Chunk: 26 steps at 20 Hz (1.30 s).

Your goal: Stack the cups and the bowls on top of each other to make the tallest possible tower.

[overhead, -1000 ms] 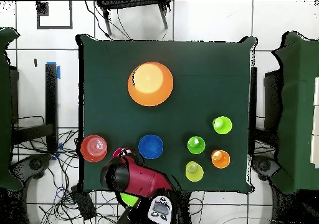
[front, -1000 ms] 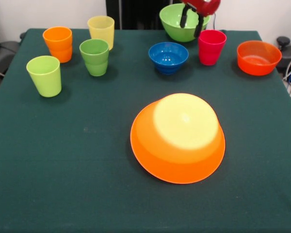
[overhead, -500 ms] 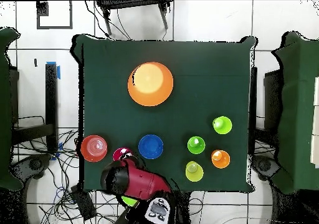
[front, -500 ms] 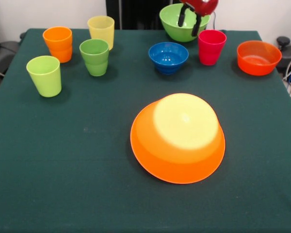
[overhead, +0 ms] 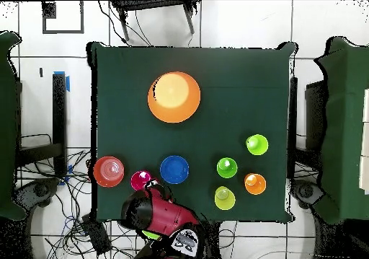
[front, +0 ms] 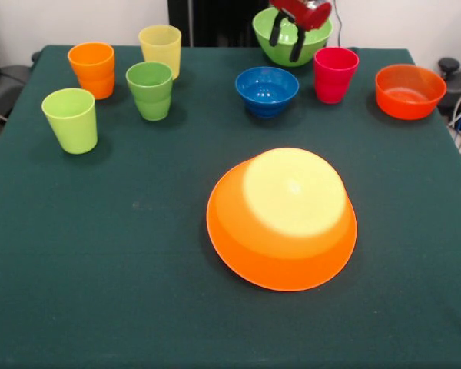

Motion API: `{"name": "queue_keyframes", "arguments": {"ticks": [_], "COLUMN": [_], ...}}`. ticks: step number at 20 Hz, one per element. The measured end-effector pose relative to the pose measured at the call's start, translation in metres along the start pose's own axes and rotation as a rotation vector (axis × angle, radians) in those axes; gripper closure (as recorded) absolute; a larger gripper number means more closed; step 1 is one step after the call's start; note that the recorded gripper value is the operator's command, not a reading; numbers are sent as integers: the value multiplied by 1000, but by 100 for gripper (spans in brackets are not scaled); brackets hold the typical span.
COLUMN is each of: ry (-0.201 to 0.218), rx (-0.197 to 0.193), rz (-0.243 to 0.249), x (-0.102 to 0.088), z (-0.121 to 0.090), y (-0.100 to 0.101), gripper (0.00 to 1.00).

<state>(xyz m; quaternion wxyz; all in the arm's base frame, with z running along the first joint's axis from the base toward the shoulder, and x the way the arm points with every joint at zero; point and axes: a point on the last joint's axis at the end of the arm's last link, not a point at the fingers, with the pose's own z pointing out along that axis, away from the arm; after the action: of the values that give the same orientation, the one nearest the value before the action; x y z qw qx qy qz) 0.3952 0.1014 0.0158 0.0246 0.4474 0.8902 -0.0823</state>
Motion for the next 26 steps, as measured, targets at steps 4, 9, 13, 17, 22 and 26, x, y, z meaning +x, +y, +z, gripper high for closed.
{"name": "queue_keyframes", "arguments": {"ticks": [4, 9, 13, 17, 22, 26], "ry": [-1, 12, 12, 15, 20, 26], "rx": [12, 33, 38, 43, 49, 60], "rz": [-2, -2, -4, -2, -2, 9], "x": [6, 17, 24, 25, 27, 26], "z": [5, 6, 3, 2, 4, 7], "y": [-8, -16, -19, -21, -24, -29], "gripper": [0, 0, 0, 0, 0, 0]}}
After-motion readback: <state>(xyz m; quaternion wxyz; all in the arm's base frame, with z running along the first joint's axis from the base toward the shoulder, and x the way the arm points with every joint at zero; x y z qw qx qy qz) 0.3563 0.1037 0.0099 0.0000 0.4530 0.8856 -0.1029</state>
